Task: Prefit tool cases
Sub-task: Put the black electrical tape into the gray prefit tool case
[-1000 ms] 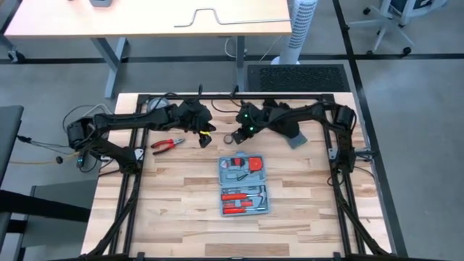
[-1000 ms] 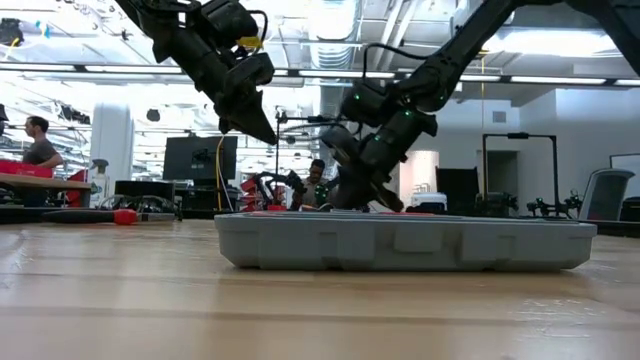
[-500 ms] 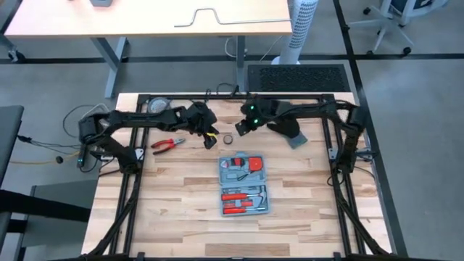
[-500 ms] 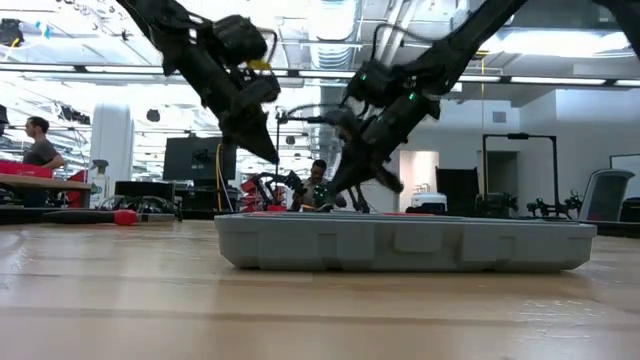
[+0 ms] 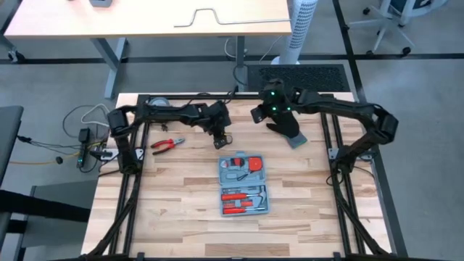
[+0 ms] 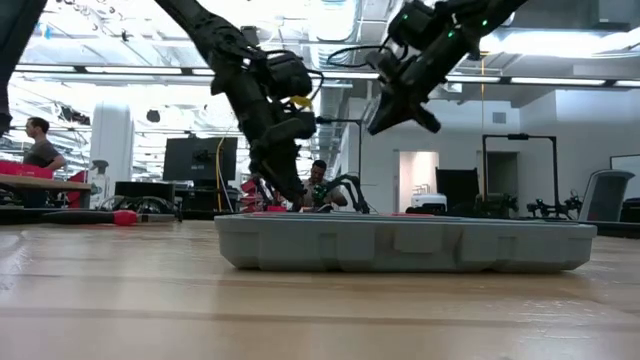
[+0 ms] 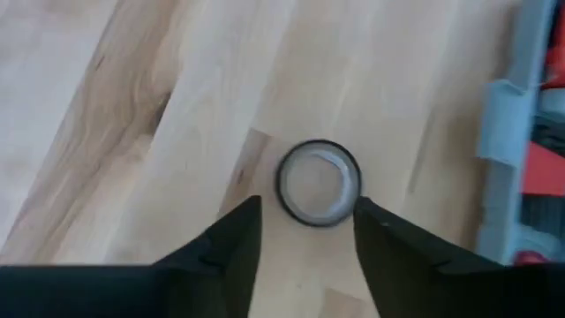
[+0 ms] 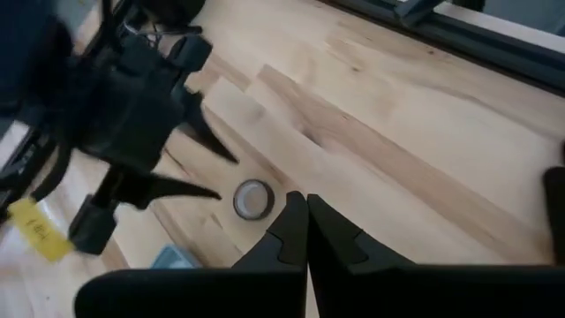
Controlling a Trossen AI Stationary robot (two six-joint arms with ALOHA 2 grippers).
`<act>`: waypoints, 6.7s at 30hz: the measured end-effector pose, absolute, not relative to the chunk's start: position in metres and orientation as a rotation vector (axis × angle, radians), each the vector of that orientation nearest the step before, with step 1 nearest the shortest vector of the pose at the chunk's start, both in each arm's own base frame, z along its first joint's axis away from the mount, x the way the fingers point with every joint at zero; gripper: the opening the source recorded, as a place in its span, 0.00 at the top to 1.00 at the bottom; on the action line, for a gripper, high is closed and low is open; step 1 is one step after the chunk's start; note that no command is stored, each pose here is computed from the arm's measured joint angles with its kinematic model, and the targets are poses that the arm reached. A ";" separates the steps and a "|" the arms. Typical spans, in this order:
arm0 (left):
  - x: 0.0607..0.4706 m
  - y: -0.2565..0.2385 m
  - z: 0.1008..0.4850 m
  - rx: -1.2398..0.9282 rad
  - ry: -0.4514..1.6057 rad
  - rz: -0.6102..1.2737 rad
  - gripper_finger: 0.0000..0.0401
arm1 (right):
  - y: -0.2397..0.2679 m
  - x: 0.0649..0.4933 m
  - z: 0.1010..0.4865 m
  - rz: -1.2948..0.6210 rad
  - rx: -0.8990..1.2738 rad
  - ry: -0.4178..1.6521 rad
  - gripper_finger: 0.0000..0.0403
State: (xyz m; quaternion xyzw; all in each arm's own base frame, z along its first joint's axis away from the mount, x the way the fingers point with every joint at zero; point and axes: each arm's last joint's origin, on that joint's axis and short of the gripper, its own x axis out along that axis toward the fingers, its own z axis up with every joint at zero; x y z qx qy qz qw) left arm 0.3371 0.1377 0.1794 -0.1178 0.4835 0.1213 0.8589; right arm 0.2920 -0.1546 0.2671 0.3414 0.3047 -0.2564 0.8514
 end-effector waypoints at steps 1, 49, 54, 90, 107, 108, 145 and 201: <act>0.340 0.139 0.178 -0.242 1.027 0.249 0.58 | -0.153 0.290 0.269 -0.542 0.714 0.649 0.97; 0.354 0.050 0.205 -0.235 1.147 0.151 1.00 | 0.028 0.220 0.274 -0.715 0.609 0.693 1.00; 0.362 0.008 0.200 -0.132 1.131 0.198 1.00 | 0.053 0.209 0.244 -0.668 0.683 0.650 1.00; 0.367 0.010 0.166 -0.144 1.226 0.363 0.89 | 0.074 0.196 0.226 -0.622 0.676 0.679 0.99; 0.365 0.011 0.169 -0.152 1.232 0.375 0.81 | 0.073 0.197 0.226 -0.632 0.687 0.674 0.98; 0.365 0.011 0.170 -0.151 1.226 0.377 0.81 | 0.072 0.197 0.226 -0.636 0.688 0.673 0.98; 0.358 -0.009 0.185 -0.413 0.907 0.198 0.93 | 0.071 0.207 0.207 -0.534 0.807 0.543 0.99; 0.302 0.021 0.154 -0.878 0.497 0.259 1.00 | 0.040 0.233 0.200 -0.509 0.849 0.479 1.00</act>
